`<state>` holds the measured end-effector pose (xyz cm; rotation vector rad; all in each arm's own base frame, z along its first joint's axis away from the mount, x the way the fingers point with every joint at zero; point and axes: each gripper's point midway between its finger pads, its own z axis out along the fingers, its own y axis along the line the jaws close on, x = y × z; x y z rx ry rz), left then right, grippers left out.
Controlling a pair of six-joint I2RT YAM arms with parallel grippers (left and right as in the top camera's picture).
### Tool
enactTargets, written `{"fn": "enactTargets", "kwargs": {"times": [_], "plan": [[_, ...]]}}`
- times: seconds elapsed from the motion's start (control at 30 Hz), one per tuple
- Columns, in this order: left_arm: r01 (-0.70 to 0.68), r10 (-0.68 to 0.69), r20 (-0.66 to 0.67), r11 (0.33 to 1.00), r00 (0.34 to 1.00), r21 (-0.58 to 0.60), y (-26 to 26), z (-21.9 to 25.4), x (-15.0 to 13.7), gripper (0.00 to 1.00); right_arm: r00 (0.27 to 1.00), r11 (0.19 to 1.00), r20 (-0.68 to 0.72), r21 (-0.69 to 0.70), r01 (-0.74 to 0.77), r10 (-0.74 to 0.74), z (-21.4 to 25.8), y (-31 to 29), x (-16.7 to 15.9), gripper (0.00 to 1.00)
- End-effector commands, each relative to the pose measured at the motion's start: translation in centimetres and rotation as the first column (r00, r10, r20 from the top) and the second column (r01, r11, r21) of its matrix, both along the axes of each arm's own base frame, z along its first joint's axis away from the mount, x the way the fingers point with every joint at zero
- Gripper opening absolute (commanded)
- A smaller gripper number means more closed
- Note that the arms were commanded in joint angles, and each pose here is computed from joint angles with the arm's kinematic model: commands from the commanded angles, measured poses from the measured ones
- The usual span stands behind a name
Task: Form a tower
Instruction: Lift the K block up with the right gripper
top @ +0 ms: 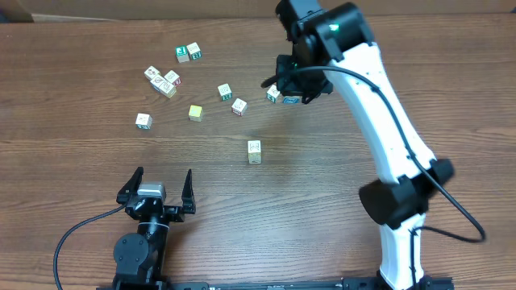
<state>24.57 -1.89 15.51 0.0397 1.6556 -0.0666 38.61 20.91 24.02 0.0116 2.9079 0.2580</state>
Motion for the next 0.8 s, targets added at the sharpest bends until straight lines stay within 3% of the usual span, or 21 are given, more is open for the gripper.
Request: {"fn": "enactTargets", "kwargs": {"times": [0.0,0.77], "plan": [[0.006,-0.006,0.011,1.000,1.000,0.014,0.0,0.1,0.0,1.00,0.996,0.998,0.092,0.068,-0.013,0.007,4.3,-0.3,-1.0,0.19],[0.006,-0.006,0.011,1.000,1.000,0.014,0.0,0.1,0.0,0.99,0.999,0.999,0.049,0.049,0.003,-0.006,2.8,-0.8,-1.4,0.18]]}}
